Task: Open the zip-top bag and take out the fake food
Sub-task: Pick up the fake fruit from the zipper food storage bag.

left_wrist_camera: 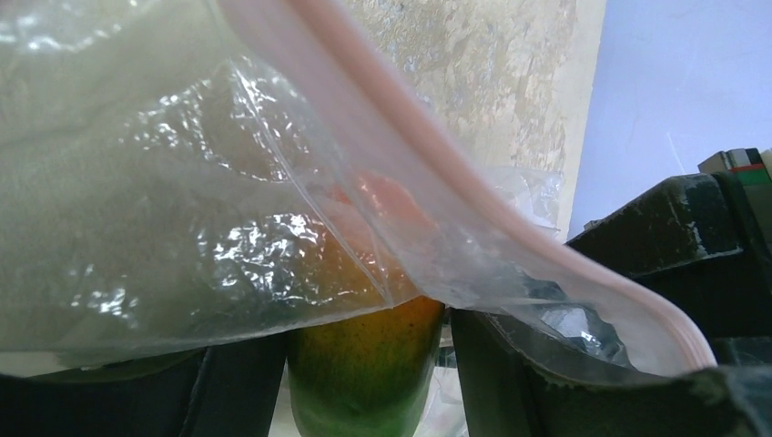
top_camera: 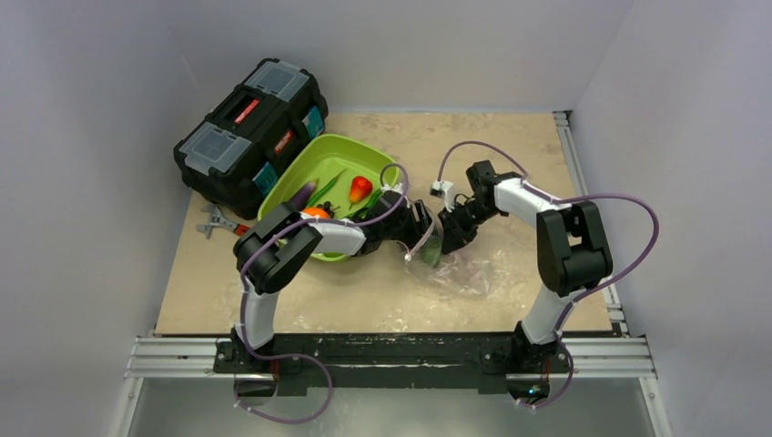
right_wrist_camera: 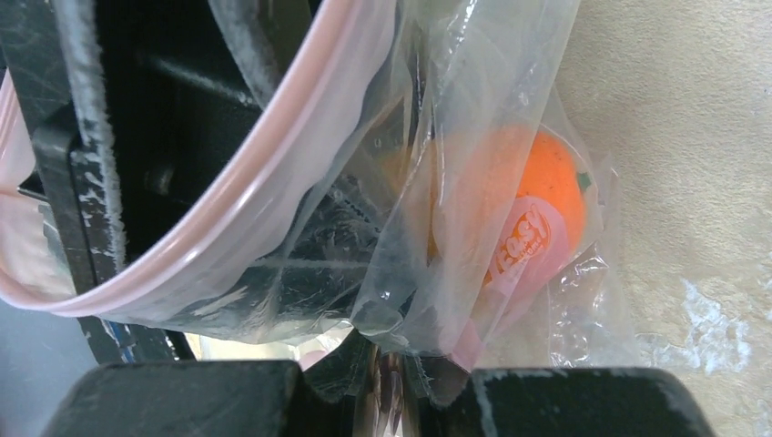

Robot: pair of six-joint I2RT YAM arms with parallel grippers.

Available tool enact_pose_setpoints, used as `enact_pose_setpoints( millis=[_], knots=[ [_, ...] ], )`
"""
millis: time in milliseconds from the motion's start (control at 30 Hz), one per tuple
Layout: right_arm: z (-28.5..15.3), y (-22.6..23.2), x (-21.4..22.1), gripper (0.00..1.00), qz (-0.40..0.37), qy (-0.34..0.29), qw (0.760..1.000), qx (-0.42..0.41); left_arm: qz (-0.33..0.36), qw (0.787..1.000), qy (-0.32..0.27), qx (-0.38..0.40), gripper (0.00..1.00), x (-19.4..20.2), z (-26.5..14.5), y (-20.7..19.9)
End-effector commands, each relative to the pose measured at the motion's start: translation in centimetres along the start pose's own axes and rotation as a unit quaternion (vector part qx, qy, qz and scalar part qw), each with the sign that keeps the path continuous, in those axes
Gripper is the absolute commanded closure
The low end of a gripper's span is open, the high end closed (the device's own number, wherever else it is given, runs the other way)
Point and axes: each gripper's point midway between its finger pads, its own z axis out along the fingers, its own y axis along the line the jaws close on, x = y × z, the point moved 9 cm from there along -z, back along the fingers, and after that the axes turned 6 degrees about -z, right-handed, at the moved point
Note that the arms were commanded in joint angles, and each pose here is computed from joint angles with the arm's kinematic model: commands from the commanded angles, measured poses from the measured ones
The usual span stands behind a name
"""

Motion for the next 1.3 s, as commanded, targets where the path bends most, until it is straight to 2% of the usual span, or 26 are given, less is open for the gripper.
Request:
enact_pose_setpoints(
  millis=[0,100,300,400,600,733,900,1133,1267],
  knots=[
    [-0.2,-0.5,-3.1,0.88,-0.043,-0.097,0.994,-0.005,0.029,0.997,0.076,-0.001,0.38,2.5,0.3,0.2],
    [-0.9,-0.9,-2.9,0.89,-0.038,-0.115,0.993,0.005,0.033,0.997,0.071,-0.008,0.47,2.6,0.0,0.4],
    [-1.5,-1.7,-1.5,0.9,-0.028,-0.112,0.993,0.01,0.058,0.996,0.063,0.012,0.9,2.3,-1.2,-0.6],
    [-1.9,-1.7,-1.3,0.9,-0.042,-0.107,0.993,0.029,0.081,0.995,0.052,0.022,0.98,1.9,-2.4,-1.8],
    [-3.2,-1.3,-1.2,0.91,-0.086,-0.102,0.988,0.075,0.126,0.991,0.032,0.038,1.0,1.4,-5.4,-3.5],
    [-3.9,-1.0,-0.7,0.94,-0.116,-0.093,0.983,0.106,0.131,0.989,0.031,0.056,1.0,1.5,-6.6,-3.9],
    [-4.0,0.3,-0.4,0.95,-0.171,-0.089,0.976,0.101,0.113,0.99,0.017,0.087,1.0,1.3,-7.5,-4.4],
    [-4.4,3.4,-1.0,0.96,-0.275,-0.095,0.943,0.163,0.066,0.989,-0.012,0.131,1.0,0.5,-8.8,-4.6],
    [-5.6,3.5,-1.6,1.0,-0.284,-0.118,0.919,0.248,0.048,0.986,-0.02,0.158,1.0,0.3,-9.6,-4.1]
  ],
)
